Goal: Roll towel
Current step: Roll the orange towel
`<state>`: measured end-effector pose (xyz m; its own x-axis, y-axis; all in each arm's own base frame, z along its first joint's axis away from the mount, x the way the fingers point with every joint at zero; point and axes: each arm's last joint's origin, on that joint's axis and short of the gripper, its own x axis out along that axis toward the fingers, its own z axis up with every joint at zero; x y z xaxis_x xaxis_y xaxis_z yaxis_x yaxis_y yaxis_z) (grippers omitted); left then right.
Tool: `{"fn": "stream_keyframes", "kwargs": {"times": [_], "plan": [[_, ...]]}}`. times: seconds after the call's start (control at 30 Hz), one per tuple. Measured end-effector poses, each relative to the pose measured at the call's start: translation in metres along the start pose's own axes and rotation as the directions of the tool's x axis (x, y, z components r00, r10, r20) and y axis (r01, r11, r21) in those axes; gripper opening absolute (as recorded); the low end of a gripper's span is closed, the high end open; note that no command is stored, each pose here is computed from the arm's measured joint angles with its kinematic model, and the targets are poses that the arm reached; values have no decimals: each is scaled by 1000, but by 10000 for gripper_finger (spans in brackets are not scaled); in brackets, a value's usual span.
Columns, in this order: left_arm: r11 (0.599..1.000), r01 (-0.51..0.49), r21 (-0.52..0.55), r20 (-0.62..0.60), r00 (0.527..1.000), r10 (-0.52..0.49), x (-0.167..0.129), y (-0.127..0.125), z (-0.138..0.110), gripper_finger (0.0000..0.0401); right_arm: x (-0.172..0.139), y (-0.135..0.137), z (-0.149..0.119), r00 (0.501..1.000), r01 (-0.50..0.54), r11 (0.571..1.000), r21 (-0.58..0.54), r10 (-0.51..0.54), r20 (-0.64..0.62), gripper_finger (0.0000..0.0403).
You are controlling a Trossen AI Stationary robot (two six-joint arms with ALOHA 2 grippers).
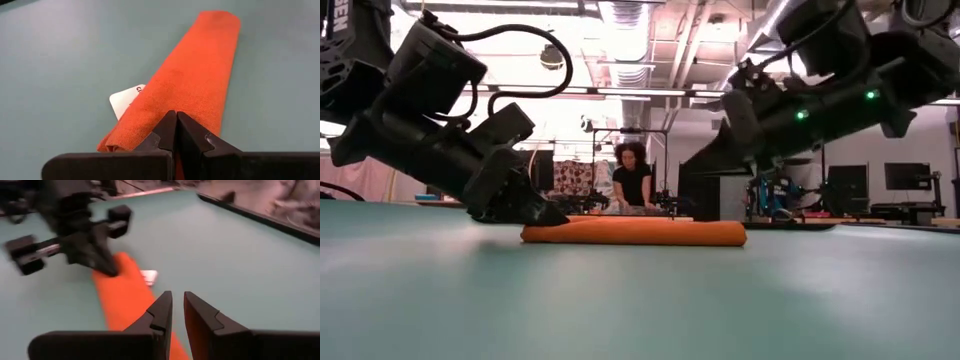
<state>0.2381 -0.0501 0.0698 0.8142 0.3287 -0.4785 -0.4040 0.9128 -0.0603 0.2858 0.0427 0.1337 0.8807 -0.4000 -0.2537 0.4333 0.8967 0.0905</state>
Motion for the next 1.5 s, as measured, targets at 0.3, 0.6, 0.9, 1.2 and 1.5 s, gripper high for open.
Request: {"fn": "stream_keyframes", "kwargs": {"times": [0.3, 0.6, 0.9, 1.2, 1.5], "plan": [[997, 20, -76, 8, 1000, -20, 0, -1, 1, 0, 16, 8, -33, 994, -90, 996, -14, 91, 68, 73], [989, 61, -133, -8, 998, -62, 0, -2, 1, 0, 30, -4, -75, 998, -59, 991, 124, 60, -8, 73], [986, 78, -146, -19, 997, -81, 0, -3, 0, 0, 31, -5, -84, 998, -38, 988, 152, 46, -48, 73], [977, 177, -119, 69, 983, -170, -16, -8, 28, 0, 29, -3, -69, 998, -55, 985, 164, 59, -16, 73], [995, 72, -68, 80, 995, -67, -34, -1, 43, 0, 22, 2, -36, 992, -115, 974, 197, 102, 76, 73]]}}
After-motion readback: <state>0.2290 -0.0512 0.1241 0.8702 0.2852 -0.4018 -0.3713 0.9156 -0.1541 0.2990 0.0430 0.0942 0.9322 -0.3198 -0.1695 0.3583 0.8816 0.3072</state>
